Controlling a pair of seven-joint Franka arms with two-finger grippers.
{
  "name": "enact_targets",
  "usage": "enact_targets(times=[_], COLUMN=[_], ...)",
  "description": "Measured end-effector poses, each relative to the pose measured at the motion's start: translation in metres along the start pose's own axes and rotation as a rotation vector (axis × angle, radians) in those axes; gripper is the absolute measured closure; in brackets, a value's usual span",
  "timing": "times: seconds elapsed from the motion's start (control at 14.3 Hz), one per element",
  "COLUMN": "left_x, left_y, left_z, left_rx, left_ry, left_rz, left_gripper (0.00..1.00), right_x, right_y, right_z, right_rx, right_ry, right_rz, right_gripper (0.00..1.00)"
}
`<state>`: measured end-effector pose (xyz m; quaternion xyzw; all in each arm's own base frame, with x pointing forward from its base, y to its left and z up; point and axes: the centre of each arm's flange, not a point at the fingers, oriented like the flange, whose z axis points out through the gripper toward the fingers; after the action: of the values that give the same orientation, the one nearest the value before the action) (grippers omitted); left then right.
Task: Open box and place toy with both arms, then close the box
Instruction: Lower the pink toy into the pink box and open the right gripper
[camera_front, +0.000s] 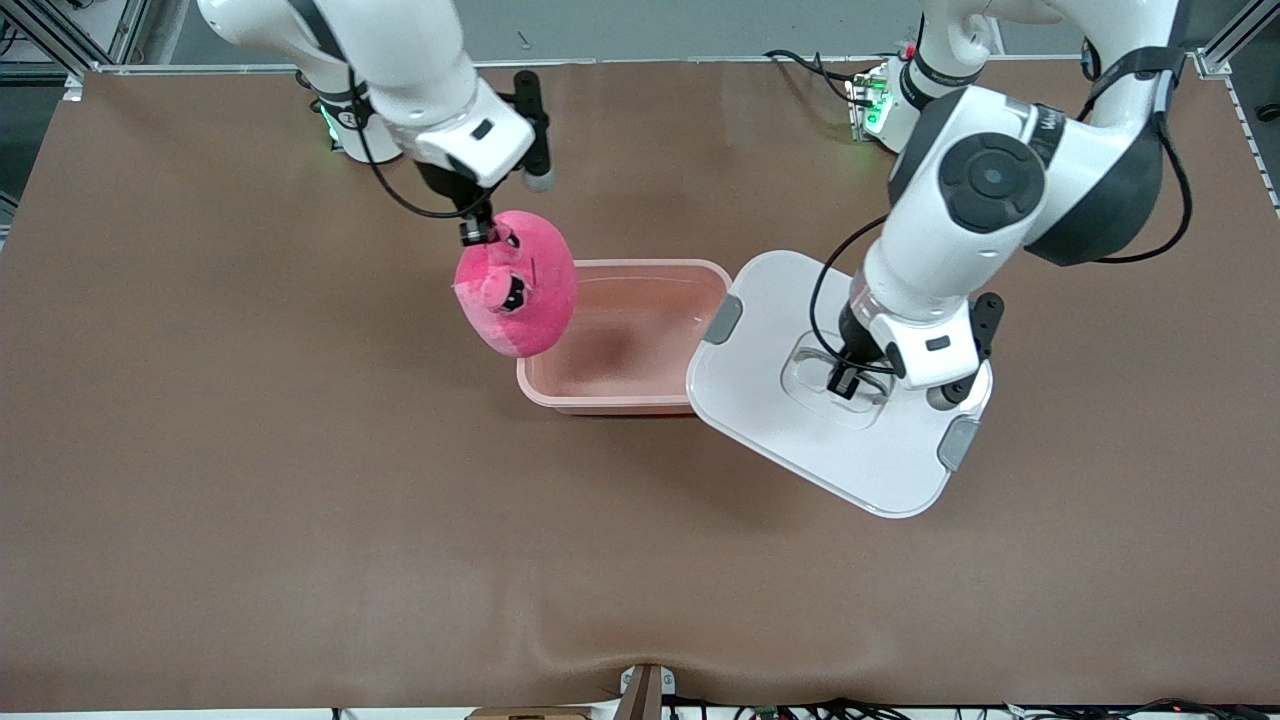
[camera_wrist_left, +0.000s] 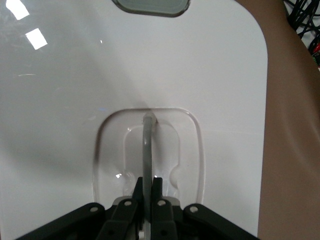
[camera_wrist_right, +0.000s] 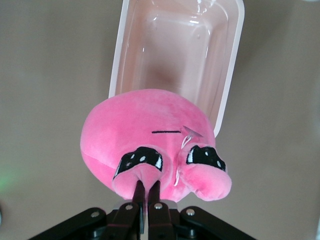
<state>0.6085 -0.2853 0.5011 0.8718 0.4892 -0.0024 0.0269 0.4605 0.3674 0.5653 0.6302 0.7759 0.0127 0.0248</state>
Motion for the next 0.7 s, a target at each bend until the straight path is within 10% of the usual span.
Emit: enact_targets(times=[0.7], left_x=[0.022], left_y=[-0.007], left_z=[0.003], left_rx=[0.018], left_ry=[-0.101], left_rz=[0.045], left_gripper=[0.93], right_x=[0.025], right_y=[0.012], right_z=[0.034], right_rx=[-0.042], right_ry=[-0.033], right_rz=[-0.059], right_gripper=[0.95])
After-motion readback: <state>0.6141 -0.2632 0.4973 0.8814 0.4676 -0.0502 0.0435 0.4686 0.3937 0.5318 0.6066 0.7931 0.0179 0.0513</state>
